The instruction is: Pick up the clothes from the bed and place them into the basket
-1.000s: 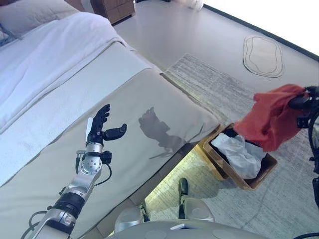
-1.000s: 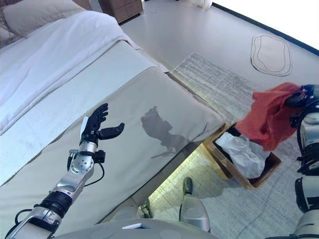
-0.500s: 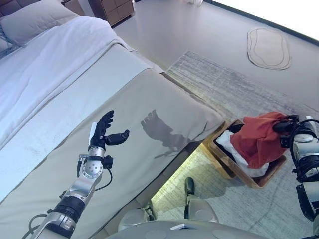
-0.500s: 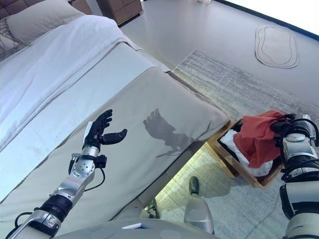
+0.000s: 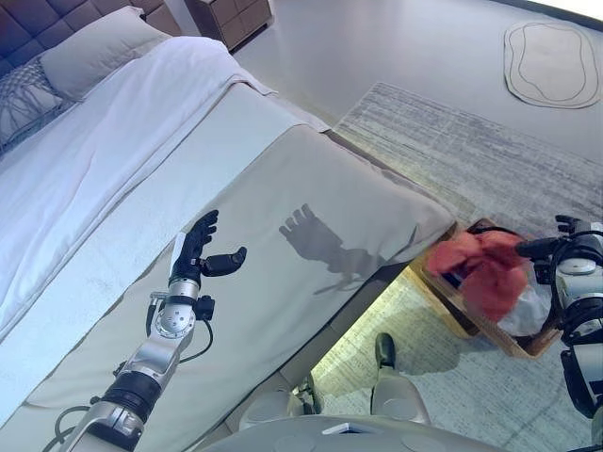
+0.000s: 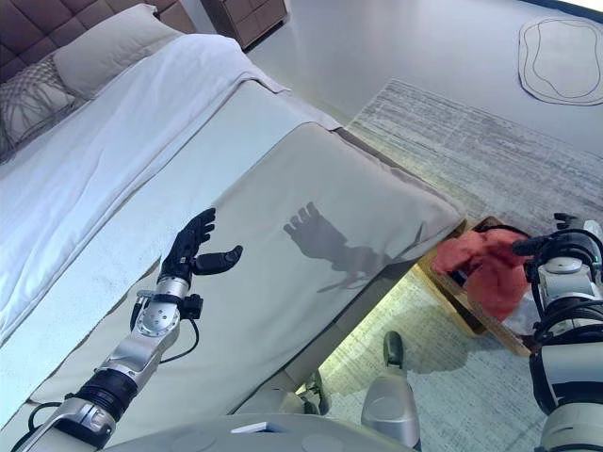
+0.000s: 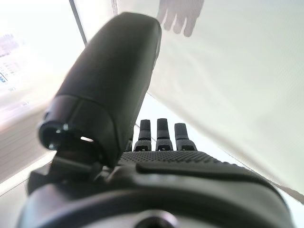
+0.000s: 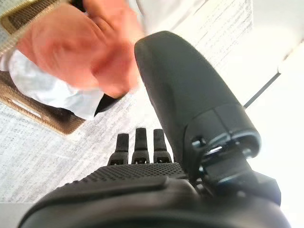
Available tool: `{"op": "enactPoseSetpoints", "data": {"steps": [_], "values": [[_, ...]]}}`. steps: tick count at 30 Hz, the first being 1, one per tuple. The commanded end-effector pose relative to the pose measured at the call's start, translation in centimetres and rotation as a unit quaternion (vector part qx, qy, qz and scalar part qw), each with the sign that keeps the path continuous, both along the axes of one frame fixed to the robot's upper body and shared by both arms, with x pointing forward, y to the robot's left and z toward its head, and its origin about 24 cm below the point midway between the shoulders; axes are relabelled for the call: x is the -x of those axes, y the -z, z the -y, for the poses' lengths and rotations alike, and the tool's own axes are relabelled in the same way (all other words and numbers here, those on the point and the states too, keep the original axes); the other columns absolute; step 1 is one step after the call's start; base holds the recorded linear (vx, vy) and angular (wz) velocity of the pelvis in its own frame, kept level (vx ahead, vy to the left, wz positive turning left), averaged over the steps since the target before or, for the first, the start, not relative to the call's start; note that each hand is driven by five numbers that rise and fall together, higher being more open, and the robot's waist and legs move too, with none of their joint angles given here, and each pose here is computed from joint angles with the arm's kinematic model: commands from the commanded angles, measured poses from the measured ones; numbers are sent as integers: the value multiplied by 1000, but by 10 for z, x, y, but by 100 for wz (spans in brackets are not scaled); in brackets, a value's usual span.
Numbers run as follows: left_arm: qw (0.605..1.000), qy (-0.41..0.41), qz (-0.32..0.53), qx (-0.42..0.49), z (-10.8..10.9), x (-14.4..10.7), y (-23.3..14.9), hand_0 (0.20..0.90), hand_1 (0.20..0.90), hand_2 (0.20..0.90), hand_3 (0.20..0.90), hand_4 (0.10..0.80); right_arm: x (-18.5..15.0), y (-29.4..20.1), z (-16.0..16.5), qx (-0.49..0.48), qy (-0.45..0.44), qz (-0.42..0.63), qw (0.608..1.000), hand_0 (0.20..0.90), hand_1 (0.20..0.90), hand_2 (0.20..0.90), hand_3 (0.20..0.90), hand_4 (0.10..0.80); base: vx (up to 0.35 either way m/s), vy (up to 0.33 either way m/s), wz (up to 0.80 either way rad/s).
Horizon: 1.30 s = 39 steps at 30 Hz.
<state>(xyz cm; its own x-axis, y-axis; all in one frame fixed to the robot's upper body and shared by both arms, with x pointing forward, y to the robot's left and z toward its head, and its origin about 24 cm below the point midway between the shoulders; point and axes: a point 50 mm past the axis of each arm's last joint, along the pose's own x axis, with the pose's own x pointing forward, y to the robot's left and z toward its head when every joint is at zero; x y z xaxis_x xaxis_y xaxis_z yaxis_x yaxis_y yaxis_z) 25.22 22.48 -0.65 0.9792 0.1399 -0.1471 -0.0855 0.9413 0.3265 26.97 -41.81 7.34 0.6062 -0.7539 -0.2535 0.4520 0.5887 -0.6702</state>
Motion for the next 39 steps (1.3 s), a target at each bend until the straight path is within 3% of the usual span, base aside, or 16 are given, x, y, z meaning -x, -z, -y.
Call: {"op": "enactPoseSetpoints", "data": {"steps": [1,8,13,21,27,39], "values": [[996,19,85,-19,-5,-14,-33,900,900,900,900,800,-1,-44,19,90,6,46,995,900,900,900,900,800,0,0,0],[997,10,76,-20,-7,-11,-28,900,900,900,900,800,-4,-39,15,85,-9,42,995,900,900,900,900,800,9,19,1],[998,1,57,-19,-11,-6,-18,900,900,900,900,800,-19,-33,-8,89,-56,74,992,900,900,900,900,800,34,18,4],[999,-26,-2,-24,-3,10,21,900,900,900,900,800,-43,2,-103,126,-162,143,968,900,900,900,900,800,7,43,7],[998,4,-56,-22,18,21,46,900,900,900,900,800,-22,59,-159,135,-259,95,952,900,900,900,900,800,-13,57,22],[993,5,-118,-17,6,47,67,900,900,900,900,800,25,116,-215,61,-336,20,940,900,900,900,900,800,13,-5,26]]}}
